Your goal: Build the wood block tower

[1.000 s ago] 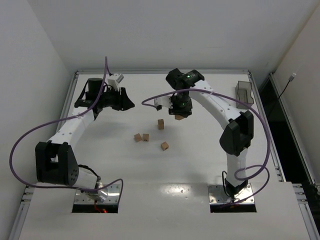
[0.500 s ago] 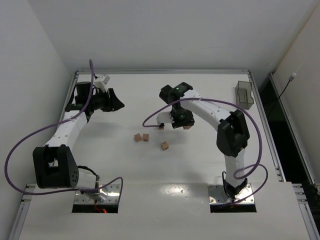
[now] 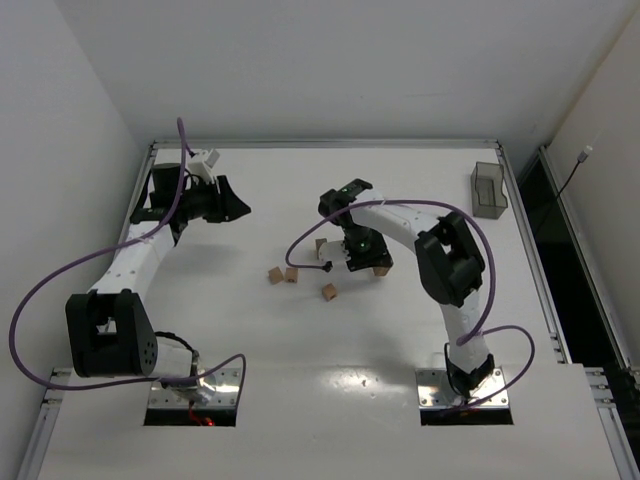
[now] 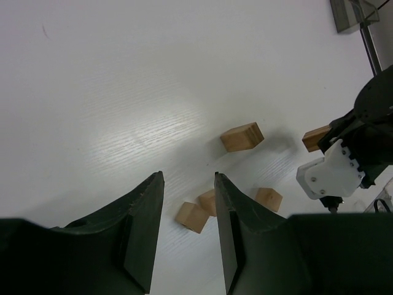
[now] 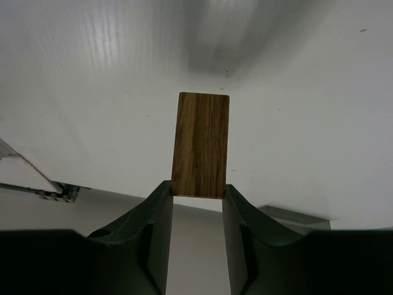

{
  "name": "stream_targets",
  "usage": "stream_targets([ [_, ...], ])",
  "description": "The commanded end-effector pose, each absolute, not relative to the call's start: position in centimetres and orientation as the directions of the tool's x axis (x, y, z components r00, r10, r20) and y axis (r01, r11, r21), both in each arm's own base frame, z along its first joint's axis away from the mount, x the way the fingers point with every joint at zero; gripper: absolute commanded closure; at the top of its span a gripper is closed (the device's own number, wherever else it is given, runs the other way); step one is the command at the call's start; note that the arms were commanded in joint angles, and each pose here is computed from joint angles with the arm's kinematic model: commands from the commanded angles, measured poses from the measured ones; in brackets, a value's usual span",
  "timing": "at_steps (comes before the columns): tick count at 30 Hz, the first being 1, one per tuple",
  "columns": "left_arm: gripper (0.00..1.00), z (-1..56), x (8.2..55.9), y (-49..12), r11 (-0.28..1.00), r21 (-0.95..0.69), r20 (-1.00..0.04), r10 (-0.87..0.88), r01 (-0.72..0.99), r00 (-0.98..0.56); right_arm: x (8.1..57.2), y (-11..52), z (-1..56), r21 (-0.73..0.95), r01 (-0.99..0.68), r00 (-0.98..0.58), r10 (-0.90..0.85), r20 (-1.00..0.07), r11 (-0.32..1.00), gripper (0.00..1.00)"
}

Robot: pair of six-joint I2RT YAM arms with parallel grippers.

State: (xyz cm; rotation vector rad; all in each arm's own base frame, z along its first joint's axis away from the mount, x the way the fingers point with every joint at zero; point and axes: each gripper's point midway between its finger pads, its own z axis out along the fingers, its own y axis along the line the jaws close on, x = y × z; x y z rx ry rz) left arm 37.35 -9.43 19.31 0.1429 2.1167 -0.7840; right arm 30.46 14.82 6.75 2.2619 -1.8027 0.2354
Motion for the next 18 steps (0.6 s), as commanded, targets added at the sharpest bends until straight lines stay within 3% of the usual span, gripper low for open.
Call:
stream_targets([
  [1, 0.65, 20.5, 37.6, -9.5, 0.784, -0.486, -0.776, -0.184, 0.386, -0.603, 29.0, 13.9, 6.1, 0.165, -0.971, 0.22, -0.921, 0.321, -0.174, 1.0],
  [9, 0.65, 20.6, 37.7, -9.5, 0.785, -0.482, -0.782, -0.183, 0.39, -0.596, 28.7, 14.2, 4.5, 0.194, -0.973, 0.184, -0.926, 0.328, -0.124, 0.99],
  [14, 0.65, 20.4, 37.8, -9.4, 0.79, -0.478, -0.782, -0.184, 0.384, -0.595, 28.6, 15.2, 4.4, 0.196, -0.973, 0.177, -0.937, 0.3, -0.121, 0.73],
  [18, 0.65, 20.4, 37.8, -9.4, 0.79, -0.478, -0.782, -0.184, 0.384, -0.595, 28.0, 15.8, 4.2, 0.21, -0.971, 0.172, -0.946, 0.276, -0.115, 0.6],
])
